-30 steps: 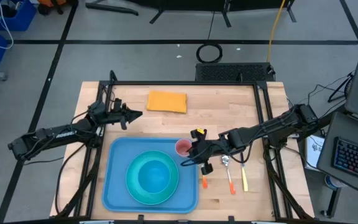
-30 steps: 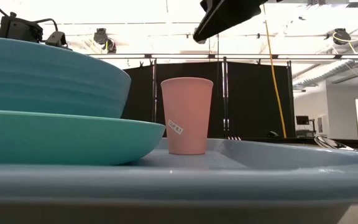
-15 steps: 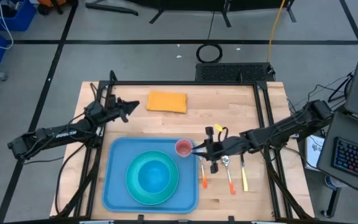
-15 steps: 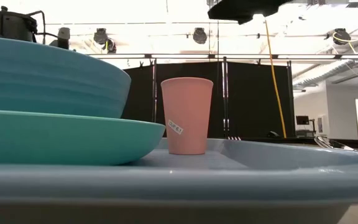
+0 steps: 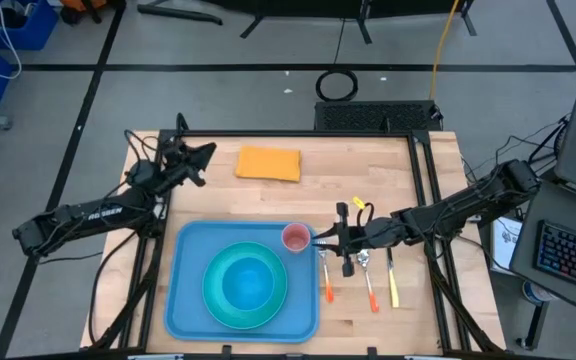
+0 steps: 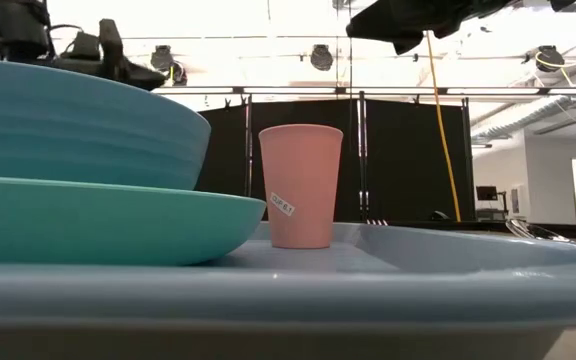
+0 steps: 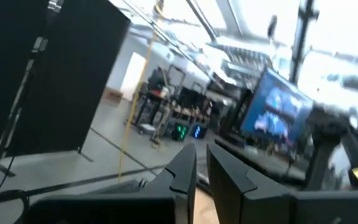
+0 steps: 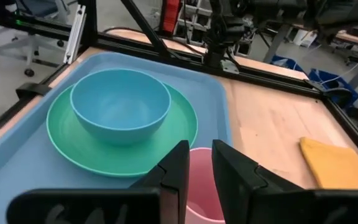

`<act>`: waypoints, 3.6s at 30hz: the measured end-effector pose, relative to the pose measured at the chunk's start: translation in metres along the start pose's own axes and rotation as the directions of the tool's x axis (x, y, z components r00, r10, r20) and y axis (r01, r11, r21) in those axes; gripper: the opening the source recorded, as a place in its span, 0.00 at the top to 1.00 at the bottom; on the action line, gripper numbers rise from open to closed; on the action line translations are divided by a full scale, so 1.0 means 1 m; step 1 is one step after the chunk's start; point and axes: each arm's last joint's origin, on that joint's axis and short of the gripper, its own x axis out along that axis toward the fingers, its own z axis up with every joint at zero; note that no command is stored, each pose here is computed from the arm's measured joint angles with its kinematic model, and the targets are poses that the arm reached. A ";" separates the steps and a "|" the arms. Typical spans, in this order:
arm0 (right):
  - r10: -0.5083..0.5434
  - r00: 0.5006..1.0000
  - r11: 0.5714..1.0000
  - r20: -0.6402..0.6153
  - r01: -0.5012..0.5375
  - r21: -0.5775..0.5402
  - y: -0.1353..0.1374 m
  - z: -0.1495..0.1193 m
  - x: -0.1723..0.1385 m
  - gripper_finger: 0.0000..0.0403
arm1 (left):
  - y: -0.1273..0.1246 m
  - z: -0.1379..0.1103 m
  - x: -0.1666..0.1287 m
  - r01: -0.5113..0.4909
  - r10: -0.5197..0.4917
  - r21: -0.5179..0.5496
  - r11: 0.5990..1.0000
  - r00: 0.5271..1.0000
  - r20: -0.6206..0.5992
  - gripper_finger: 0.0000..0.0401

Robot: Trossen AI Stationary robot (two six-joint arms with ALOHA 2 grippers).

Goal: Set up tray
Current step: Put the yellow table napkin on top of the blue tray to the left of the green plate

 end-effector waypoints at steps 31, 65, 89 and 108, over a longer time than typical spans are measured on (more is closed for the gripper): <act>-0.159 0.986 0.975 -0.047 0.150 -0.161 -0.012 -0.004 0.002 0.85 | -0.025 -0.055 0.128 0.220 0.358 0.653 0.725 0.690 -0.629 0.86; -0.207 0.972 0.972 -0.110 0.192 -0.133 -0.028 -0.012 0.005 0.85 | -0.049 -0.123 0.167 0.486 0.443 0.591 0.644 0.394 -0.806 0.53; -0.229 0.966 0.971 -0.121 0.218 -0.103 -0.036 -0.013 0.007 0.85 | -0.056 -0.149 0.171 0.573 0.414 0.600 0.557 0.435 -0.800 0.53; -0.229 0.967 0.971 -0.114 0.218 -0.102 -0.035 -0.012 0.007 0.85 | -0.045 -0.146 0.173 0.561 0.413 0.581 0.590 0.408 -0.814 0.53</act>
